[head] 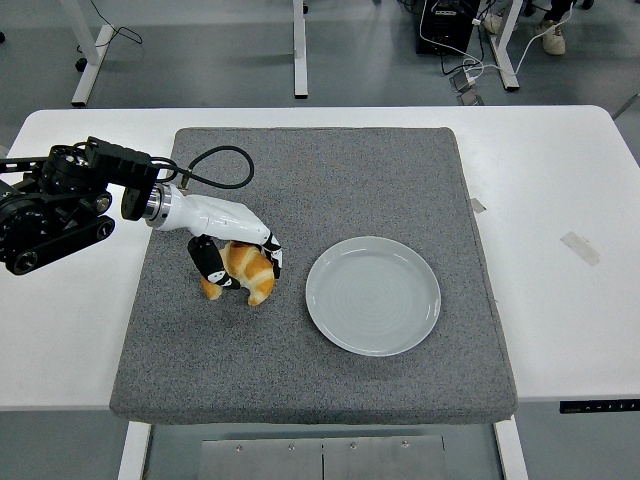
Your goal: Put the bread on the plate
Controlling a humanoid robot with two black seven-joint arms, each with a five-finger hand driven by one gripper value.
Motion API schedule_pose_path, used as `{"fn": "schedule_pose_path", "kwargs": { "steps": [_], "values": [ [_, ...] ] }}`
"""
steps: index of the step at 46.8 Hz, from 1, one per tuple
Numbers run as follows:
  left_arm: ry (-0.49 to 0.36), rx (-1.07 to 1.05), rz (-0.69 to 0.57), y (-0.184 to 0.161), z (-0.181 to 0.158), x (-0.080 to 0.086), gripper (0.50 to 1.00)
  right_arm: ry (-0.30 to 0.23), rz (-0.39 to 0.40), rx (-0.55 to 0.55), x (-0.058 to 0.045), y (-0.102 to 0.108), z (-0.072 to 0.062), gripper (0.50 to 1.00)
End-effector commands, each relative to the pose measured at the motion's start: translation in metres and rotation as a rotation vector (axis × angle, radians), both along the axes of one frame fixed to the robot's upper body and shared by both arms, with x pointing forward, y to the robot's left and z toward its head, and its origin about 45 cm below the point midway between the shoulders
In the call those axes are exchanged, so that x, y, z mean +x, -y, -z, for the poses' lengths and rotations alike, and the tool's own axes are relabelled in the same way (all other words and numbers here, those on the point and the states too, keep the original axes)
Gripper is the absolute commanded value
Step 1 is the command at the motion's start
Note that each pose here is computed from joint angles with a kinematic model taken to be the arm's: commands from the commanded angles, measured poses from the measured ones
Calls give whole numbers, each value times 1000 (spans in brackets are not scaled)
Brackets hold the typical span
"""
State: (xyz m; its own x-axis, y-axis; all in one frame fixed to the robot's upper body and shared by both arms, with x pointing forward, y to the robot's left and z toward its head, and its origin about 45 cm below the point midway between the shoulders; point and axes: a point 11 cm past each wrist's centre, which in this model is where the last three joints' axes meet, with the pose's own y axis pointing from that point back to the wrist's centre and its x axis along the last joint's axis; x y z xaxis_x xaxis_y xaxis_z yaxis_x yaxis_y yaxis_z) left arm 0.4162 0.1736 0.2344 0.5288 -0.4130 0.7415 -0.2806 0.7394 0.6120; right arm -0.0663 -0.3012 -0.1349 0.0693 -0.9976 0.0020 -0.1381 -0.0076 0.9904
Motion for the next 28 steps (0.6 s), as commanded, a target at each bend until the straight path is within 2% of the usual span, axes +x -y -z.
{"fn": "schedule_pose_path", "kwargs": {
  "steps": [1, 17, 28],
  "values": [
    [3, -11, -4, 2, -4, 2, 500, 0, 0, 0, 0, 0, 0, 1000],
    [17, -48, -15, 8, -21, 8, 500, 0, 1, 0, 0, 0, 0, 1000],
    [51, -99, -8, 25, -51, 17, 500, 0, 0, 0, 0, 0, 0, 1000]
  ]
}}
